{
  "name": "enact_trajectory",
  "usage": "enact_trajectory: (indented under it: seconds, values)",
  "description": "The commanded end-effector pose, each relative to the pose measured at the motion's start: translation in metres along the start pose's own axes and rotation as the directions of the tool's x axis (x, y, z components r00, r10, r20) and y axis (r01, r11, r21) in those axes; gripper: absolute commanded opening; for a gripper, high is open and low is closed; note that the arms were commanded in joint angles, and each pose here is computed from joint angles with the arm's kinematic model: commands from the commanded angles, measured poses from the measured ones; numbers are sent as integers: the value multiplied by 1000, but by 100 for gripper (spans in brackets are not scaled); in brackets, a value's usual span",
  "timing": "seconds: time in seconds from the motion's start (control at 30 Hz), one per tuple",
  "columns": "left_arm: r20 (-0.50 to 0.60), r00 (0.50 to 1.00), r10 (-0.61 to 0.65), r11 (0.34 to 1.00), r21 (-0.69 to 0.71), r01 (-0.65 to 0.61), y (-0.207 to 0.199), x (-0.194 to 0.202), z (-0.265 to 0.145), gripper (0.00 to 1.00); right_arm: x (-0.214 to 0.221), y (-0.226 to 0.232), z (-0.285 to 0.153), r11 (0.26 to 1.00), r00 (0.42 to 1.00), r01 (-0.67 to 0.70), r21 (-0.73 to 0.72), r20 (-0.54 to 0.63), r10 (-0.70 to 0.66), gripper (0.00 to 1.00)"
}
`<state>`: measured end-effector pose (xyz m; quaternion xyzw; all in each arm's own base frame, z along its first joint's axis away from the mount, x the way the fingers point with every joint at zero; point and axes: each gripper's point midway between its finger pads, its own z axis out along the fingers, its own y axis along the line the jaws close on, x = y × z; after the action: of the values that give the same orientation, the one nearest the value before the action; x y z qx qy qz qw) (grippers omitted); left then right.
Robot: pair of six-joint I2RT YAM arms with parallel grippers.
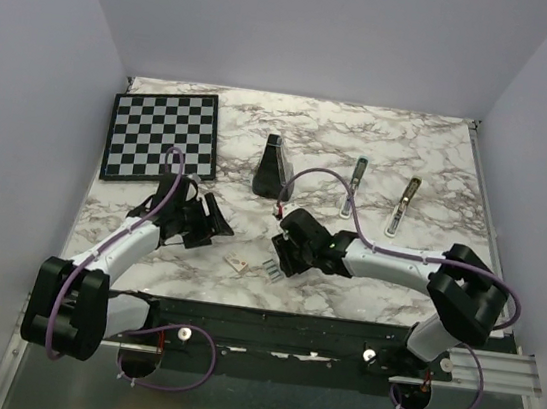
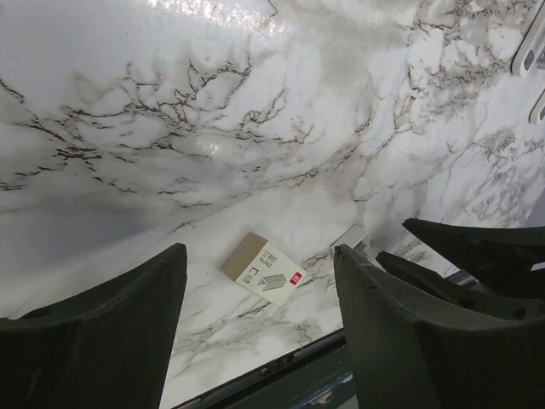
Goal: Unload the staples from the stapler
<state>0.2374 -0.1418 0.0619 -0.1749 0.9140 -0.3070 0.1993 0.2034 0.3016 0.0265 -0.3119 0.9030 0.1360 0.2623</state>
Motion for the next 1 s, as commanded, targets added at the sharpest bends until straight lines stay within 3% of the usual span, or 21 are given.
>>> enact_trajectory:
  seconds: [0.0,0.27,0.47,0.97]
  values:
    - [4,999,40,999,-8,-40,-8,-11,0,76,-4,-2,-18,999,999,-36,7,23,36,53]
    - [-1,995,103,995,-16,-103,-14,-19,-5,75,-11,25,-22,992,992,-89,-94,80,96,57]
    - [-56,987,153,988,-21,-154,-15,-16,-8,73,-3,40,-13,1000,995,18,9,96,-19,59]
    - [-64,995,74,997,-18,-76,-6,0,0,63,10,42,4,996,997,32,85,65,-37,57]
